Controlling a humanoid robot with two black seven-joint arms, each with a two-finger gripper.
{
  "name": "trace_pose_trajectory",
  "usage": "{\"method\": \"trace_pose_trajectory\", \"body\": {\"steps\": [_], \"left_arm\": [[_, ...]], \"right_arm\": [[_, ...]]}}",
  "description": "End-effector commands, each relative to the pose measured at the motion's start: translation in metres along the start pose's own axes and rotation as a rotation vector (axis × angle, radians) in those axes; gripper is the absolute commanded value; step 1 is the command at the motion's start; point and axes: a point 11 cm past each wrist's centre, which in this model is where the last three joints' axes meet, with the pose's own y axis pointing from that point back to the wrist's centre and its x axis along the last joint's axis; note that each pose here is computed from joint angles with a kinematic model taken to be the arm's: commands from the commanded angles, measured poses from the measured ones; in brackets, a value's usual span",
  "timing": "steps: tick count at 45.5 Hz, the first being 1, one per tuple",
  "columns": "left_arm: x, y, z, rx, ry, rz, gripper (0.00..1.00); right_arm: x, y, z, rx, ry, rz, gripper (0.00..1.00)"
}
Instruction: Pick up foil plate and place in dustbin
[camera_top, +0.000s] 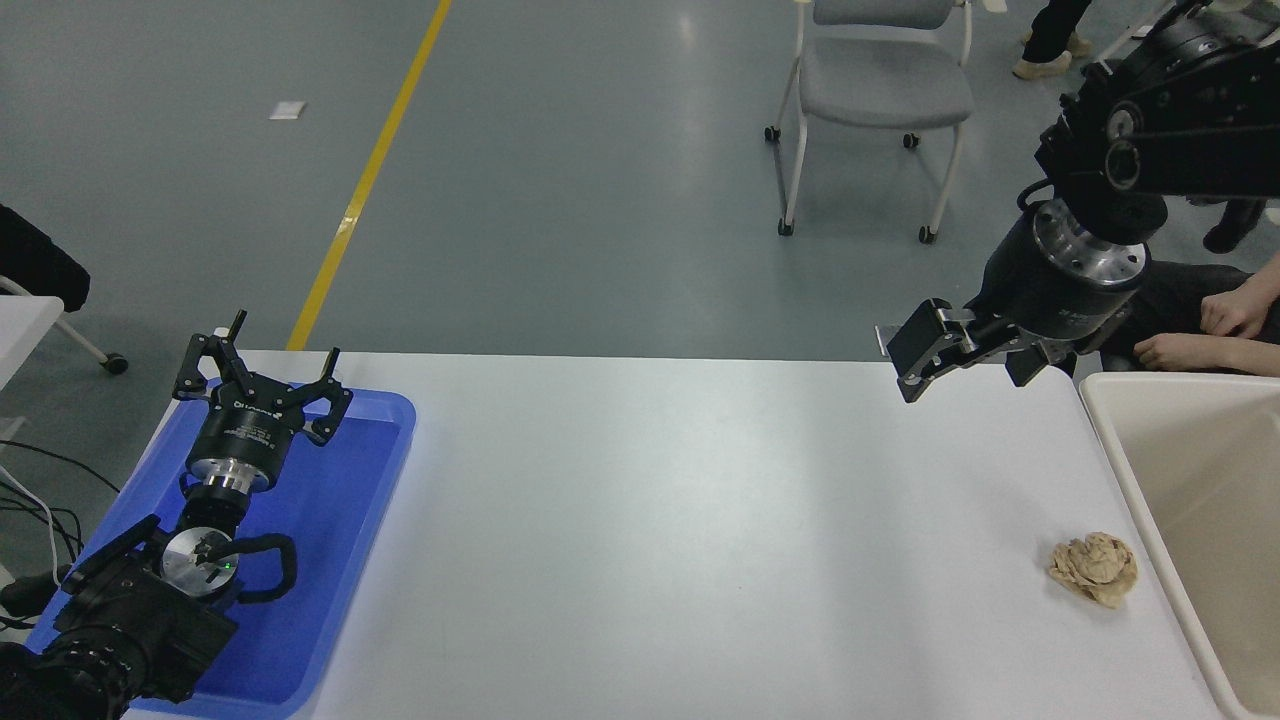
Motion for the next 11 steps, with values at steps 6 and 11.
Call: {"method": "trace_pose_trajectory", "body": {"steps": [6,11], "left_arm": [[-0.0005,-0.0002,-0.0002,0.001,0.001,-0.002,1.0],[0.0003,0.0002,0.0002,0.0,-0.001,0.001,1.0]], "right_arm": [[-0.016,0.0235,0.0049,0.003,-0.033,0.006,1.0],[-0.0158,0.0241,0.0046,0.005,-0.032,0.007,1.0]]}}
